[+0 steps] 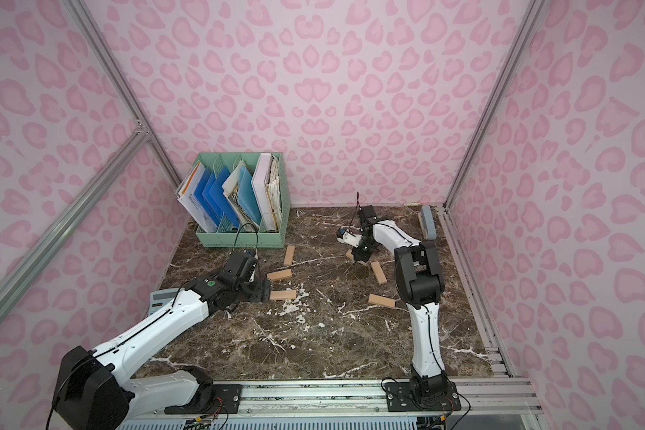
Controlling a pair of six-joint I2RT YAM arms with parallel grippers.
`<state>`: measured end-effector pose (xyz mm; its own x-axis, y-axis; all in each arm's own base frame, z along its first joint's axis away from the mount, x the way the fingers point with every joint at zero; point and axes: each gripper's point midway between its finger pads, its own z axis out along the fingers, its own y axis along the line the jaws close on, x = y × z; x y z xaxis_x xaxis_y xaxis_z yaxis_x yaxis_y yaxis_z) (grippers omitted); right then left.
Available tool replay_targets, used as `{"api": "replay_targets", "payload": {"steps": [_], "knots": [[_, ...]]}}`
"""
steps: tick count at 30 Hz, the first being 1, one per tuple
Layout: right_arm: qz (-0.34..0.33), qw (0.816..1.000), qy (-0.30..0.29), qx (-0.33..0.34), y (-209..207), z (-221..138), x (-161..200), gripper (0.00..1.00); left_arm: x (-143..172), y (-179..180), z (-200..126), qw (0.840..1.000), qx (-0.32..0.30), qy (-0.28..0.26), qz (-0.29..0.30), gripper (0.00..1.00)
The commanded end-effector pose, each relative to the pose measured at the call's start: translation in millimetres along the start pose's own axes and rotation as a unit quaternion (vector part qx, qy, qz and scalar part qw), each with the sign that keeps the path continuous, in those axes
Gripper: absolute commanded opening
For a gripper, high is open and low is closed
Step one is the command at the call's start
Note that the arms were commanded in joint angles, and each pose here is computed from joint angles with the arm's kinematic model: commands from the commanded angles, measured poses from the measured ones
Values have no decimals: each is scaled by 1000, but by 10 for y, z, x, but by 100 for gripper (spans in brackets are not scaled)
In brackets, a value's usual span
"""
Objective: Assemble the number 6 with building blocks
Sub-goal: Pick up the building block from the center of the board, then place the building block at the center of the board.
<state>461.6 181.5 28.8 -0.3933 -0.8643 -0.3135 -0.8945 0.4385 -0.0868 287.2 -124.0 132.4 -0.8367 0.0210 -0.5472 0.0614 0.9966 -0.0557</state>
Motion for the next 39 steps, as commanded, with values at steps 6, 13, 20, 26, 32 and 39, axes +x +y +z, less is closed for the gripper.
{"api": "replay_targets", "payload": {"steps": [6,13,20,26,32,39], "knots": [[-48,998,-10,-38,366,167,-344,2,-84,-9,0,1000,1,-9,1,91],[-129,989,-28,-65,648,287,-553,9,-63,24,-7,1000,-1,-6,-3,90],[-189,981,-39,-35,637,305,-726,10,-27,93,-41,1000,-9,-8,-10,91],[-231,970,-56,-54,711,313,-796,12,-13,131,-56,1000,-12,-10,-19,90],[-237,969,-42,-53,664,357,-738,13,21,154,-69,999,-12,-13,-29,91],[-225,972,-48,-40,552,287,-765,18,30,155,-69,999,-9,-14,-31,91]]}}
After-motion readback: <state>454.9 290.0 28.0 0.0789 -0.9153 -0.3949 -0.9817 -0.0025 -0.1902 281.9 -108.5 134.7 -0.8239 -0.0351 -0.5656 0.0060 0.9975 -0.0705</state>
